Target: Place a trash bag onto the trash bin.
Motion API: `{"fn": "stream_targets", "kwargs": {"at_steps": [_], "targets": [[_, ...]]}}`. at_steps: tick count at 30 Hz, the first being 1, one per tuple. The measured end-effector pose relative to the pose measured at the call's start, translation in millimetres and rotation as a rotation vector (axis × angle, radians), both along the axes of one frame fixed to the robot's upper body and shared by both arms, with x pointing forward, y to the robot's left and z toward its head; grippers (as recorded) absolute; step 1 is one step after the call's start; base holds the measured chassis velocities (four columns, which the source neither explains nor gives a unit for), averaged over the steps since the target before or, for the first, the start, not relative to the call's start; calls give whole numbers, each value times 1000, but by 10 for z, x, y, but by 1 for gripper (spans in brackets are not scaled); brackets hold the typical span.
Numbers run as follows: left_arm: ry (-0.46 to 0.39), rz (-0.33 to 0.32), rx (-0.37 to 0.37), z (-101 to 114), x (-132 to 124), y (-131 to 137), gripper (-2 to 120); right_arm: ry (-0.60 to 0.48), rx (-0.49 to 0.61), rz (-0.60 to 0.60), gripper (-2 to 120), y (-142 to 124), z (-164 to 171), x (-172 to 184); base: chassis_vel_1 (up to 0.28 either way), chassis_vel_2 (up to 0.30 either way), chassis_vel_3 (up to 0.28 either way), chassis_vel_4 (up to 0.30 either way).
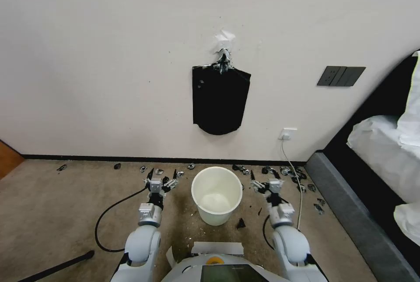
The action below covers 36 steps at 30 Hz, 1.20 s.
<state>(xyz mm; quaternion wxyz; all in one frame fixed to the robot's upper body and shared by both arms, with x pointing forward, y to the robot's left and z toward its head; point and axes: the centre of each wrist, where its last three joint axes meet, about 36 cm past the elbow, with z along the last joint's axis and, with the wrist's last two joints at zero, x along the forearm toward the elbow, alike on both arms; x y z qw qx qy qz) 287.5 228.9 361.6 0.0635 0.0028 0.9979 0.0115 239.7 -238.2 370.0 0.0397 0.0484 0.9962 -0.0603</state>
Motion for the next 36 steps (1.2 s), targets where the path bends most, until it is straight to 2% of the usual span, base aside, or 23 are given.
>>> {"fn": "stream_targets", "kwargs": {"at_steps": [4,6,15,18,21,29,31,32,33,34,36], "targets": [[-3,-36,-16,24,-35,-18,100,-2,12,5,100,40,7,-48,0,0,0,0],[3,-75,-15,32,-67,-59,100,2,17,5,100,38,-8,-52,0,0,0,0],[40,-98,-21,22,-199,-78,100,-2,46,29,100,26,-8,-12,0,0,0,0],[58,-98,-23,16,-279,-57,100,-28,98,83,100,10,61,126,0,0,0,0],[63,-96,-25,33,-336,-39,100,-61,191,148,100,15,195,391,0,0,0,0],[57,-103,-24,28,-395,-47,100,-50,306,306,100,-28,579,930,0,0,0,0],[55,-88,-19,34,-411,-26,100,-49,370,393,100,37,823,1257,0,0,0,0],[55,-88,-19,34,-411,-26,100,-49,370,393,100,37,823,1257,0,0,0,0],[54,-79,-13,41,-422,-14,100,-65,429,457,100,136,1044,1550,0,0,0,0],[54,-79,-13,41,-422,-14,100,-65,429,457,100,136,1044,1550,0,0,0,0],[52,-65,-10,50,-436,-2,100,-67,500,512,100,275,1258,1858,0,0,0,0]]}}
